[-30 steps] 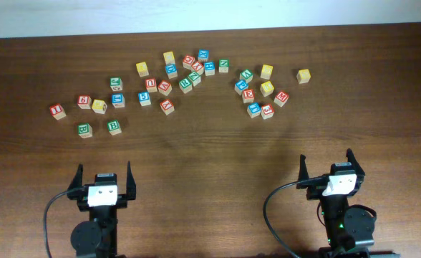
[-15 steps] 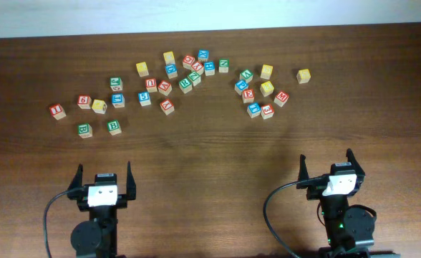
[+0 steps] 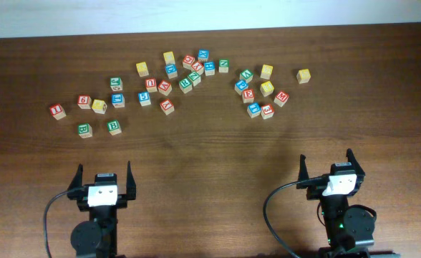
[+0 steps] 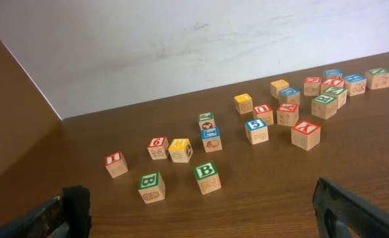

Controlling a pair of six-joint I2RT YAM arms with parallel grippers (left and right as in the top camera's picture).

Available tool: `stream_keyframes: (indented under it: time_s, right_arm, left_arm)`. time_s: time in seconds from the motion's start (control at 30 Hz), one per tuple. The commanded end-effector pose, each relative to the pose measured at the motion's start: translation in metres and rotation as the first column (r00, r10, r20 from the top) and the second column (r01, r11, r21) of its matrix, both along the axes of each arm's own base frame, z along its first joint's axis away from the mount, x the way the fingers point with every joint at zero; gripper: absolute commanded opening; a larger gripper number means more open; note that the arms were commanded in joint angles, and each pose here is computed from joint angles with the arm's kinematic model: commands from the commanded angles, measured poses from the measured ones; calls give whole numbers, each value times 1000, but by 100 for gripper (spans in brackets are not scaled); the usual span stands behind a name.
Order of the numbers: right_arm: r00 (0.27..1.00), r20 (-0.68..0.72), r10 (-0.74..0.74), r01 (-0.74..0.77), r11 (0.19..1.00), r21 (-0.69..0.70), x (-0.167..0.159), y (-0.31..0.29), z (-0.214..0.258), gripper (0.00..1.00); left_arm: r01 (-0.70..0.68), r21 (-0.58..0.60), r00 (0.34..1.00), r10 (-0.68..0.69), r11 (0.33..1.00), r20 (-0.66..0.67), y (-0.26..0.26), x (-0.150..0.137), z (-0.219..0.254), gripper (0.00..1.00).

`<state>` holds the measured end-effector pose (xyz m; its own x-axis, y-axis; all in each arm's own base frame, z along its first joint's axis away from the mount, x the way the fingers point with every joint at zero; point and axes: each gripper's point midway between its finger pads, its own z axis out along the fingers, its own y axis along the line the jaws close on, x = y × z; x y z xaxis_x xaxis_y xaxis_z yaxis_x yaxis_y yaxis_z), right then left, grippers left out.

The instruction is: Spell out ICRA

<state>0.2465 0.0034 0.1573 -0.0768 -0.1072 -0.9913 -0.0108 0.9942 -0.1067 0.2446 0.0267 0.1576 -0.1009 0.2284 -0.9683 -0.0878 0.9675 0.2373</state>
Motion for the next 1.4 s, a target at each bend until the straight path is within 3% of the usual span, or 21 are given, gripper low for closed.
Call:
stream_keyframes:
  time_s: [0.0, 0.9, 1.1, 1.2, 1.37]
  right_arm:
    - [1000, -17, -2, 2, 1000, 4, 0, -1, -5, 98]
    - [1000, -17, -2, 2, 1000, 4, 0, -1, -5, 98]
    - [1000, -17, -2, 2, 1000, 4, 0, -1, -5, 98]
    - [1000, -17, -2, 2, 1000, 4, 0, -1, -5, 98]
    - [1000, -17, -2, 2, 1000, 4, 0, -1, -5, 98]
  left_arm:
    - [19, 7, 1000, -19, 1000, -3, -3, 0, -1, 99]
    - [22, 7, 1000, -22, 1000, 3, -4, 0, 0, 99]
    - [305, 24, 947, -306, 952, 93, -53, -2, 23, 99]
    - [495, 119, 827, -509, 861, 238, -90, -19, 66, 99]
    - [544, 59, 770, -527, 837, 359, -97, -47, 149, 99]
